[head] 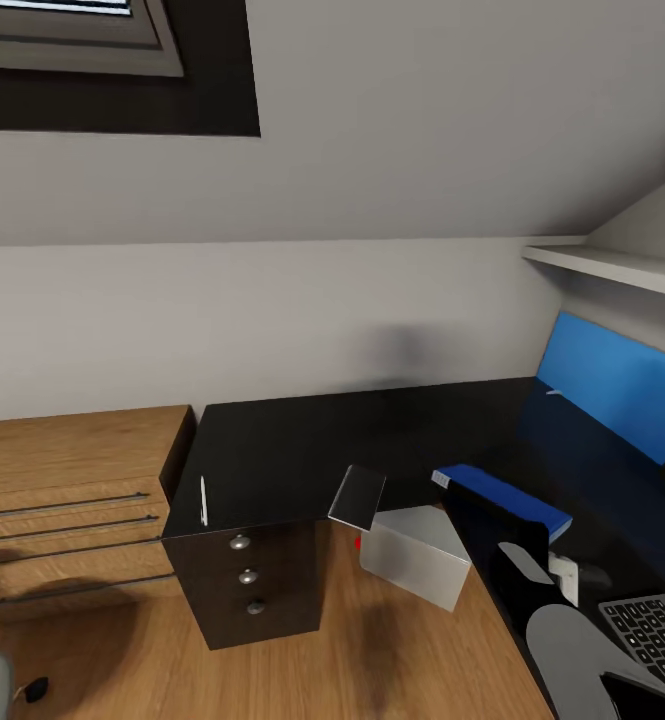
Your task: In the bedroom, organize the workspace by keeping the computer under the desk, ensuring the monitor is on the desk, placing the keyboard on the desk next to the monitor, placing the mouse on the desk next to the keyboard, moving the folder from the swivel chair onto the desk next to the mouse, stacking the notebook on top of the folder with the pen on top of the notebook, and positioning the swivel chair next to the desk.
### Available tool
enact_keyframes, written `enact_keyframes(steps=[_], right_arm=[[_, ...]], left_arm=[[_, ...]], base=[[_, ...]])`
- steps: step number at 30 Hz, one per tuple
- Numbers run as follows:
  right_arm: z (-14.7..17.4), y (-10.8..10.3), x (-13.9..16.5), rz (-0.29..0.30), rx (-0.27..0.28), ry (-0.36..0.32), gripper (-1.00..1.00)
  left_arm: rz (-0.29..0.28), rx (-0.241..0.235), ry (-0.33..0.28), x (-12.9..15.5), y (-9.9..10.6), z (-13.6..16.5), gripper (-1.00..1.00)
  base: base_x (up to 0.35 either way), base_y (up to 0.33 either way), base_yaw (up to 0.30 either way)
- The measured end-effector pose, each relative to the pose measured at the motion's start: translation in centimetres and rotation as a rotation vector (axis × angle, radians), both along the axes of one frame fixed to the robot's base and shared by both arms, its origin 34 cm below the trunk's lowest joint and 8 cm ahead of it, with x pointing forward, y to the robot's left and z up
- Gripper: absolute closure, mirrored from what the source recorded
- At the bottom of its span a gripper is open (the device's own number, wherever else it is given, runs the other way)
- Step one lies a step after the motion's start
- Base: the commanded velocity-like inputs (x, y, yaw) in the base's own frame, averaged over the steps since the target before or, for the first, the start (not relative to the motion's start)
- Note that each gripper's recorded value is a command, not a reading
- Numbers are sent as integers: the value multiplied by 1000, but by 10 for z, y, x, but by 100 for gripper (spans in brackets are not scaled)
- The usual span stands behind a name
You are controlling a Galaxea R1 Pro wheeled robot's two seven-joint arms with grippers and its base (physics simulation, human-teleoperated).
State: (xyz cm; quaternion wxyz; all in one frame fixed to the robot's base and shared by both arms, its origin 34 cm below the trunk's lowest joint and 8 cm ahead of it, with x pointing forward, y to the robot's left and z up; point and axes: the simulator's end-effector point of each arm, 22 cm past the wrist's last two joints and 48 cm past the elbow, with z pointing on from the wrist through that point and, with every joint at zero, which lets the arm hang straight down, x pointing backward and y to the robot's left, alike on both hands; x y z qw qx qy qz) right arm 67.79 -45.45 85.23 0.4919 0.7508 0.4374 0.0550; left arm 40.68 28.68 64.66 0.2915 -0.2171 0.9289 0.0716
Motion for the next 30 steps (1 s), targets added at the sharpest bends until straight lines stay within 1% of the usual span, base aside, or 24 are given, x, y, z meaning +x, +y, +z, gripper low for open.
enact_keyframes(steps=[27, 30], right_arm=[[-1, 0, 0, -2, 9, -2, 100], [-1, 0, 0, -2, 9, -2, 100]], left_arm=[[0, 0, 0, 0, 0, 0, -100], [0, 0, 0, 0, 0, 0, -100]], base=[[0, 0, 0], [90, -31, 0]])
